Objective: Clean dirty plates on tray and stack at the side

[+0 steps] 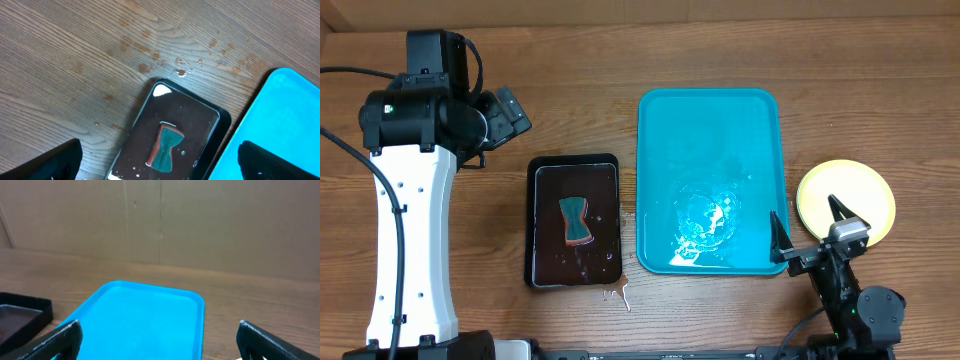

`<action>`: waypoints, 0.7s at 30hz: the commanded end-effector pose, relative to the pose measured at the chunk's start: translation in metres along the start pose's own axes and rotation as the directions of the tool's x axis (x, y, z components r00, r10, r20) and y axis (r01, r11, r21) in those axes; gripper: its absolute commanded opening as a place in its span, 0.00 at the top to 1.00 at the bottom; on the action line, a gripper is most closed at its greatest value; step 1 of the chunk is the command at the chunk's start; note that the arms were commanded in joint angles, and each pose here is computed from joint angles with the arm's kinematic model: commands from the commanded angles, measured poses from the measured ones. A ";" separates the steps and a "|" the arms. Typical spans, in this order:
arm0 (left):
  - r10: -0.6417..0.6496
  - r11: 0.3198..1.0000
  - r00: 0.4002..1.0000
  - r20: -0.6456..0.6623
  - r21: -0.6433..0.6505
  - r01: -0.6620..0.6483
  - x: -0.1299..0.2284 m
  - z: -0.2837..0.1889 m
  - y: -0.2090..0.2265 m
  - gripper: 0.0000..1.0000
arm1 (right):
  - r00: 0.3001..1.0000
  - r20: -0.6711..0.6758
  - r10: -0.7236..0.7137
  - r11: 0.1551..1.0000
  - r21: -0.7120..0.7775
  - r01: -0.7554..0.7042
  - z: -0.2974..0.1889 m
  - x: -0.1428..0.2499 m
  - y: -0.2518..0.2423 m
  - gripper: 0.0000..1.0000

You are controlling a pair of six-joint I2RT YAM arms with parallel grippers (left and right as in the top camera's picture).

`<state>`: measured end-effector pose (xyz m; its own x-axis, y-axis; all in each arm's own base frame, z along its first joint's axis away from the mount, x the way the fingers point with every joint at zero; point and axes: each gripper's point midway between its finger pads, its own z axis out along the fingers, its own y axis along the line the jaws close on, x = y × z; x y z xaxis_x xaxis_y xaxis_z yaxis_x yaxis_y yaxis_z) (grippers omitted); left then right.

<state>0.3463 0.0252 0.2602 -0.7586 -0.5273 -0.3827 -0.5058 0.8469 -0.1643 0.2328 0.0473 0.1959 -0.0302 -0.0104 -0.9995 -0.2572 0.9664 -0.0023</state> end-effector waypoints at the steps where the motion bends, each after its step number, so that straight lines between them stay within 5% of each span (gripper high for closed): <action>1: 0.016 1.000 1.000 0.001 -0.016 -0.016 -0.002 0.003 0.003 0.00 | 0.999 0.033 -0.006 1.000 0.013 0.006 0.005 0.010 -0.003 0.00; 21: 0.016 1.000 1.000 0.001 -0.016 -0.016 -0.002 0.003 0.003 0.00 | 1.000 0.027 -0.006 1.000 0.027 0.005 0.008 0.021 -0.006 0.00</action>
<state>0.3462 0.0253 0.2601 -0.7585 -0.5276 -0.3824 -0.5062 0.8467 -0.1642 0.2414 0.0447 0.1762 -0.0061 -0.0085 -0.9999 -0.2401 0.9707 -0.0068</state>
